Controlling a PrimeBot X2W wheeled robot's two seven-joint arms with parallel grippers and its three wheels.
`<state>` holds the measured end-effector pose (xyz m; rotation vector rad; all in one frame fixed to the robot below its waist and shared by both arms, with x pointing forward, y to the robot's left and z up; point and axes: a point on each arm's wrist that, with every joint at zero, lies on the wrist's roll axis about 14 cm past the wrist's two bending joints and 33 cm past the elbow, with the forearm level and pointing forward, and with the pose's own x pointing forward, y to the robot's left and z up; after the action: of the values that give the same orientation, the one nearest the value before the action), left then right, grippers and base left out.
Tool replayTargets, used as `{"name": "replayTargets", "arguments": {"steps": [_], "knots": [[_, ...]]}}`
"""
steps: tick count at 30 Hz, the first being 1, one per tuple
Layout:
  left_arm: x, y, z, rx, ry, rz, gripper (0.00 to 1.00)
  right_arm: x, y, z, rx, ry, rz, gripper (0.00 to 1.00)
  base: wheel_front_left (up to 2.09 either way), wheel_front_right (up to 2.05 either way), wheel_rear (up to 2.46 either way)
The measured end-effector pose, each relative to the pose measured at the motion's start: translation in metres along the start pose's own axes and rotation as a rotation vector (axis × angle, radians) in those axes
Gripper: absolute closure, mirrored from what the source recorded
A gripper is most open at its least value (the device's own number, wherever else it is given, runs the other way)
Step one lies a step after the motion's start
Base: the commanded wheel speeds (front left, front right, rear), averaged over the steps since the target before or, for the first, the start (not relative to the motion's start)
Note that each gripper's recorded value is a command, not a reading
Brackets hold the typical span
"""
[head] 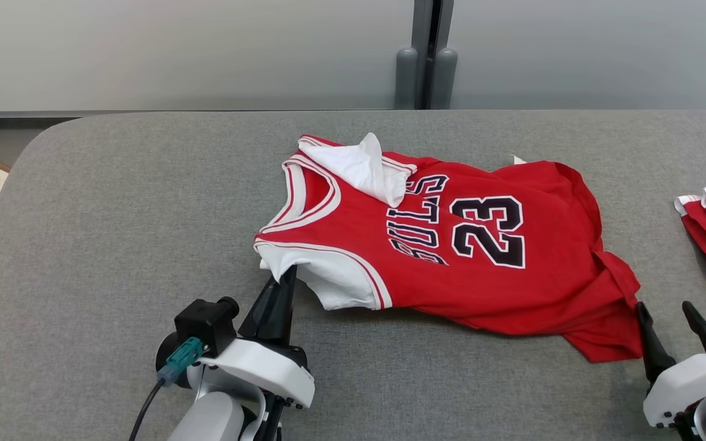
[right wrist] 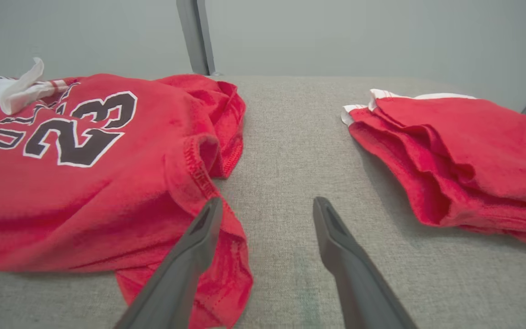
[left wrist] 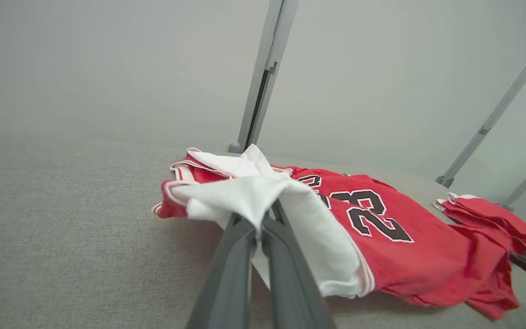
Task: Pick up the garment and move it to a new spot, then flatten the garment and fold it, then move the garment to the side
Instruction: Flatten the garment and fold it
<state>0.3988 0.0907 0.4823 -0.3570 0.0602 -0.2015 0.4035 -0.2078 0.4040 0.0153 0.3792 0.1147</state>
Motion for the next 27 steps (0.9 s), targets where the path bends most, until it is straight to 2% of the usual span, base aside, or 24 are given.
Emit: {"name": "replayTargets", "arguments": {"steps": [5, 13, 27], "knots": [[-0.005, 0.001, 0.002, -0.005, -0.01, 0.006, 1.0, 0.002, 0.008, -0.013, -0.059, 0.06, 0.036, 0.0, 0.0, 0.0, 0.0], [-0.003, -0.001, 0.001, -0.012, -0.01, 0.004, 1.0, -0.006, 0.019, -0.032, -0.069, 0.111, 0.086, 0.0, 0.0, 0.0, 0.0], [0.0, -0.001, -0.008, -0.013, 0.018, 0.004, 1.0, 0.006, 0.014, -0.029, -0.064, 0.124, 0.087, 0.0, 0.0, 0.0, 0.0]]}}
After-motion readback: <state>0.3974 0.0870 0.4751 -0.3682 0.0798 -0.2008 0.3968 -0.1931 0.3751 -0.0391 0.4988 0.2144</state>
